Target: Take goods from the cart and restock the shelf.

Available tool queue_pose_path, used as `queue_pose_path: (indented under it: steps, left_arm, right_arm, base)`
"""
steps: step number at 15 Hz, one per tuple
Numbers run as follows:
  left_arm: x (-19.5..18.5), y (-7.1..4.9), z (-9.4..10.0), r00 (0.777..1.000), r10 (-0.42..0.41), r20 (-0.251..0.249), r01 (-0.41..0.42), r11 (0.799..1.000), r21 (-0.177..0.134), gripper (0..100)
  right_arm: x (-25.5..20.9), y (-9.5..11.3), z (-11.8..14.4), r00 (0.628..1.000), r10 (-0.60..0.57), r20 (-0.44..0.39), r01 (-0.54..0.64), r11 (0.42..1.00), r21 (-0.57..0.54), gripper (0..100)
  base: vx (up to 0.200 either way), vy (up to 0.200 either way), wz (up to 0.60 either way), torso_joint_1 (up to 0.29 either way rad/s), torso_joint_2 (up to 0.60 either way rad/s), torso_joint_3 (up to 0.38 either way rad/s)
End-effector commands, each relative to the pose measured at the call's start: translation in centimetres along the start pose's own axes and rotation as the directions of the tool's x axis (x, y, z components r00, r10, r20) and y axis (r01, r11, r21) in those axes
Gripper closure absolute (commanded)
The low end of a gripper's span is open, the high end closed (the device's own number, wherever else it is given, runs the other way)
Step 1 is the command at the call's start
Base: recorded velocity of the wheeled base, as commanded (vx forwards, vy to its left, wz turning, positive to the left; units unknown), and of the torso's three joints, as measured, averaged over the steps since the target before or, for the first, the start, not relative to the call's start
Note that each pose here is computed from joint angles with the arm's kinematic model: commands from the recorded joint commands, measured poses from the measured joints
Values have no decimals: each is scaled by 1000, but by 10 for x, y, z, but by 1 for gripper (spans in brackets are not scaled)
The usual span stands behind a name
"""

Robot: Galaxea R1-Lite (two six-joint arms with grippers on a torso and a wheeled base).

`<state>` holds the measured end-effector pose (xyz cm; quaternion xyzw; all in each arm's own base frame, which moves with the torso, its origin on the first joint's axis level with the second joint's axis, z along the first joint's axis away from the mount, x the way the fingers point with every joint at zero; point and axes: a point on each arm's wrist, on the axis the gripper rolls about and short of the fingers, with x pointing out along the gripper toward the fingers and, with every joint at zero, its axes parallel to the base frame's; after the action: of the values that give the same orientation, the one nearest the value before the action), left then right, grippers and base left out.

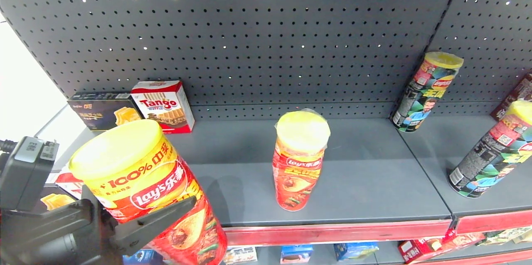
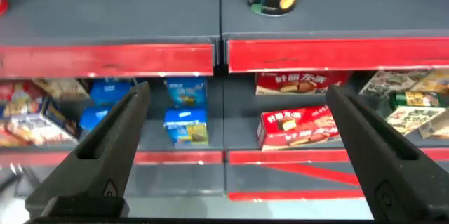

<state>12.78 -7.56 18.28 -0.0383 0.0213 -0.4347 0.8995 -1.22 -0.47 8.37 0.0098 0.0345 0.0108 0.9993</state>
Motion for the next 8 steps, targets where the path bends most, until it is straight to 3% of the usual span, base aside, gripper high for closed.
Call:
queue_pose_path:
  steps: [1,2,3,8]
  left_arm:
    - [0,-1,0,1000,-6,0,6,1000,0,100]
    - [1,-2,-1,1000,-13,-3,13,1000,-1,100]
    - [1,-2,0,1000,-12,-2,12,1000,1,100]
    - [2,-3,2,1000,-23,3,23,1000,3,100]
  right_arm:
    - [-3,1,-1,998,50,36,-50,999,-11,0]
    - [-3,2,-1,993,110,29,-109,994,-27,0]
    - [-3,2,-7,994,102,-33,-103,994,-28,0]
    - [-3,2,-7,994,102,-24,-103,994,-32,0]
  base:
    - [0,0,0,0,0,0]
    - [0,0,0,0,0,0]
    - [0,0,0,0,0,0]
    - [0,0,0,0,0,0]
